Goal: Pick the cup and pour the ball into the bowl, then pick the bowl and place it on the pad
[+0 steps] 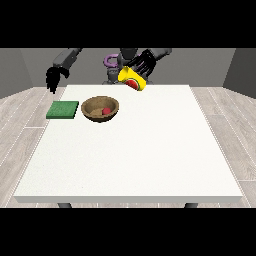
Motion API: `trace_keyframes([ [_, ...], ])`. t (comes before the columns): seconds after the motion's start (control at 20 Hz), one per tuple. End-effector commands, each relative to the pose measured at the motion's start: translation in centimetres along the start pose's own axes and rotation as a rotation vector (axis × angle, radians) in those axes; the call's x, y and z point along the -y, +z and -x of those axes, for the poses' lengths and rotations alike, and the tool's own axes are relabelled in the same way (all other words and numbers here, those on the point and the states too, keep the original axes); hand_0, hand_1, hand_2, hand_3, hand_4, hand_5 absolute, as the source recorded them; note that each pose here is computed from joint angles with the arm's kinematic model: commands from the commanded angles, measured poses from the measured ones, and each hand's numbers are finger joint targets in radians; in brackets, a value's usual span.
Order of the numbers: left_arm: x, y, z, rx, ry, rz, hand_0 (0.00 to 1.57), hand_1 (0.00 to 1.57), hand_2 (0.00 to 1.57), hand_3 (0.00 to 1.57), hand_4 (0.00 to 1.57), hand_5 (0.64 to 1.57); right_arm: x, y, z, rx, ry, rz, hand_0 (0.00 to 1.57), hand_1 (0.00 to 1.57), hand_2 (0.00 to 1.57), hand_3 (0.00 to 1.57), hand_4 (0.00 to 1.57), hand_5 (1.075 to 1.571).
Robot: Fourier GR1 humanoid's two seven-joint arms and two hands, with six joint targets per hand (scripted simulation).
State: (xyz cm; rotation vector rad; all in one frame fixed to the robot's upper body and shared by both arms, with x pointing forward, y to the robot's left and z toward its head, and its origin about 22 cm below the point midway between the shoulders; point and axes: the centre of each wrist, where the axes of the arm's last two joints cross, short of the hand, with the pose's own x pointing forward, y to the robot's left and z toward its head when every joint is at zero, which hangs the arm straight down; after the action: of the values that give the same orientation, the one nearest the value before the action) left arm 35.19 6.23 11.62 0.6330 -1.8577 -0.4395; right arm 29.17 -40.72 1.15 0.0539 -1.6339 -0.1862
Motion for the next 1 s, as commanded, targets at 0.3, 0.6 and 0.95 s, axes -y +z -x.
trace_keyframes([
  [0.3, -13.9, -3.8, 0.2, 0.117, 0.633, 0.115, 0.00, 0.00, 0.00, 0.00, 0.20, 1.491, 0.5, 1.0, 1.2, 0.069, -0.052, 0.171, 0.00, 0.00, 0.00, 0.00, 0.25, 1.571],
  [0.6, -23.0, -5.8, 4.9, 0.166, 0.678, 0.151, 0.00, 0.00, 0.00, 0.00, 0.34, 1.503, -1.9, -0.8, 1.0, 0.091, -0.101, 0.192, 0.00, 0.00, 0.00, 0.00, 0.00, 1.569],
  [0.95, -29.3, -4.7, 9.2, 0.106, 0.672, 0.115, 0.00, 0.00, 0.00, 0.00, 0.28, 1.508, -3.2, -0.7, 4.7, 0.067, -0.112, 0.153, 0.00, 0.00, 0.00, 0.00, 0.00, 1.568],
])
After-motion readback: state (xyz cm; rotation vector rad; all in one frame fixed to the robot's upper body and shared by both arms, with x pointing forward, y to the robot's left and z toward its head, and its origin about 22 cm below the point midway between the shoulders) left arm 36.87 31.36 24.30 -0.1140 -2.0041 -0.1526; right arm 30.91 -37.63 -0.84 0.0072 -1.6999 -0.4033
